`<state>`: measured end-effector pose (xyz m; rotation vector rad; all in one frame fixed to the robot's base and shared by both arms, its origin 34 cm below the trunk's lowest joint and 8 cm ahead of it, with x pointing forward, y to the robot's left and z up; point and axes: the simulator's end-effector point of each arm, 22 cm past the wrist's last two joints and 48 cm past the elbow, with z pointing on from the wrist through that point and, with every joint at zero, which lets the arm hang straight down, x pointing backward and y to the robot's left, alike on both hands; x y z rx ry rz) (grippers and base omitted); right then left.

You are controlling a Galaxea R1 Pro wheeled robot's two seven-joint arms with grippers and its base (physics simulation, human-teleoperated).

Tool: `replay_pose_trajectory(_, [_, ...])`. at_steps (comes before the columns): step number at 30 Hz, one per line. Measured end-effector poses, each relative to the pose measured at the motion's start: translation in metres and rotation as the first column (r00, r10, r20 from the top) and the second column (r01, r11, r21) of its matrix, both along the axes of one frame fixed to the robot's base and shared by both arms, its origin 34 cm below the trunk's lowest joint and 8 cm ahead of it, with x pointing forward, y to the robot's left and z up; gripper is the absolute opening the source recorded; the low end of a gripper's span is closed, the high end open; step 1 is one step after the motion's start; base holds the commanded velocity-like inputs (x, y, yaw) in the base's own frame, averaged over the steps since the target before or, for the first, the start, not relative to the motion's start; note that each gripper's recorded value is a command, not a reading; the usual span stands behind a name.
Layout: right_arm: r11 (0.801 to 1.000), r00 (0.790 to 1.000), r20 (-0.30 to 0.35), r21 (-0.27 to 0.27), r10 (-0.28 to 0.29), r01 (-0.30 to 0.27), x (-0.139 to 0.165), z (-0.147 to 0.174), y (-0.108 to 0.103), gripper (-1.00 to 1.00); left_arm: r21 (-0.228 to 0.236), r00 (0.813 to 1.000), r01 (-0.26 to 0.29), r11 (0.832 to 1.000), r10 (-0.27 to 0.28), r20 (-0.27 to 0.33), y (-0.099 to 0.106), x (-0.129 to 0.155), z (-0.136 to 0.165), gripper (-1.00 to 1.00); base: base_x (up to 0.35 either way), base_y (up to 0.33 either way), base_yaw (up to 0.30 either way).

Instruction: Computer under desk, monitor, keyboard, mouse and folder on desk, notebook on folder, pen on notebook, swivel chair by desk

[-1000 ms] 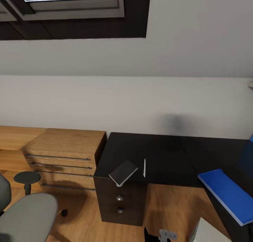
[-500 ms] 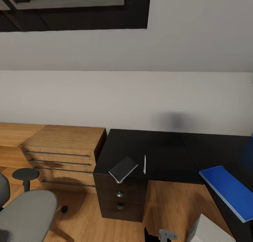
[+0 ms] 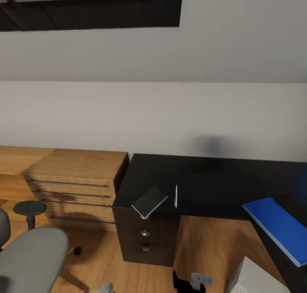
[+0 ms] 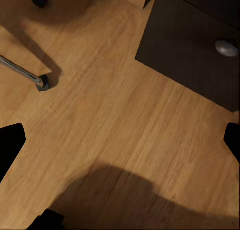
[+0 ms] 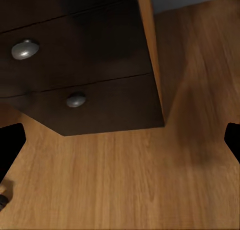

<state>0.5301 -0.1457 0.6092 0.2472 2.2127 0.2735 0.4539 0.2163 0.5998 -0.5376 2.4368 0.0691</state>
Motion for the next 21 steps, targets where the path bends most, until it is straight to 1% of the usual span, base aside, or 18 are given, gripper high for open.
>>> replay_pose_trajectory(6, [0.998, 0.995, 0.096, 0.055, -0.005, 0.000, 0.037, 0.024, 0.018, 1.00, -0.069, 0.996, 0.083, 0.994, -0.083, 0.013, -0.025, 0.035, 0.026, 1.00, 0.000, 0.000, 0.000])
replay_pose_trajectory(9, [0.997, 0.989, 0.146, 0.083, -0.012, 0.000, 0.055, 0.038, 0.026, 1.00, -0.094, 0.992, 0.120, 0.988, -0.117, 0.038, -0.036, 0.052, 0.042, 1.00, 0.000, 0.000, 0.000])
replay_pose_trajectory(11, [0.995, 0.985, 0.174, 0.100, -0.018, 0.000, 0.065, 0.046, 0.030, 1.00, -0.108, 0.990, 0.135, 0.985, -0.130, 0.059, -0.041, 0.061, 0.052, 1.00, 0.000, 0.000, 0.000])
replay_pose_trajectory(14, [0.992, 0.979, 0.203, 0.125, -0.023, -0.003, 0.077, 0.055, 0.036, 1.00, -0.125, 0.987, 0.145, 0.981, -0.135, 0.085, -0.042, 0.071, 0.063, 1.00, 0.000, 0.000, 0.000])
replay_pose_trajectory(15, [0.990, 0.977, 0.212, 0.141, -0.024, -0.007, 0.082, 0.061, 0.040, 1.00, -0.139, 0.986, 0.145, 0.980, -0.132, 0.101, -0.040, 0.076, 0.070, 1.00, 0.000, 0.000, 0.000])
replay_pose_trajectory(18, [0.985, 0.977, 0.213, 0.170, -0.021, -0.016, 0.090, 0.065, 0.048, 1.00, -0.166, 0.985, 0.138, 0.976, -0.118, 0.125, -0.036, 0.084, 0.079, 1.00, 0.000, 0.000, 0.000])
replay_pose_trajectory(19, [0.981, 0.978, 0.210, 0.193, -0.019, -0.023, 0.095, 0.070, 0.054, 1.00, -0.182, 0.984, 0.131, 0.975, -0.107, 0.140, -0.034, 0.089, 0.088, 1.00, 0.000, 0.000, 0.000])
replay_pose_trajectory(20, [0.978, 0.978, 0.207, 0.206, -0.019, -0.024, 0.098, 0.071, 0.057, 1.00, -0.187, 0.984, 0.127, 0.974, -0.100, 0.146, -0.032, 0.092, 0.092, 1.00, 0.000, 0.000, 0.000])
replay_pose_trajectory(21, [0.963, 0.980, 0.196, 0.269, -0.030, -0.025, 0.108, 0.083, 0.068, 1.00, -0.185, 0.985, 0.111, 0.976, -0.083, 0.152, -0.018, 0.098, 0.111, 1.00, 0.000, 0.000, 0.000])
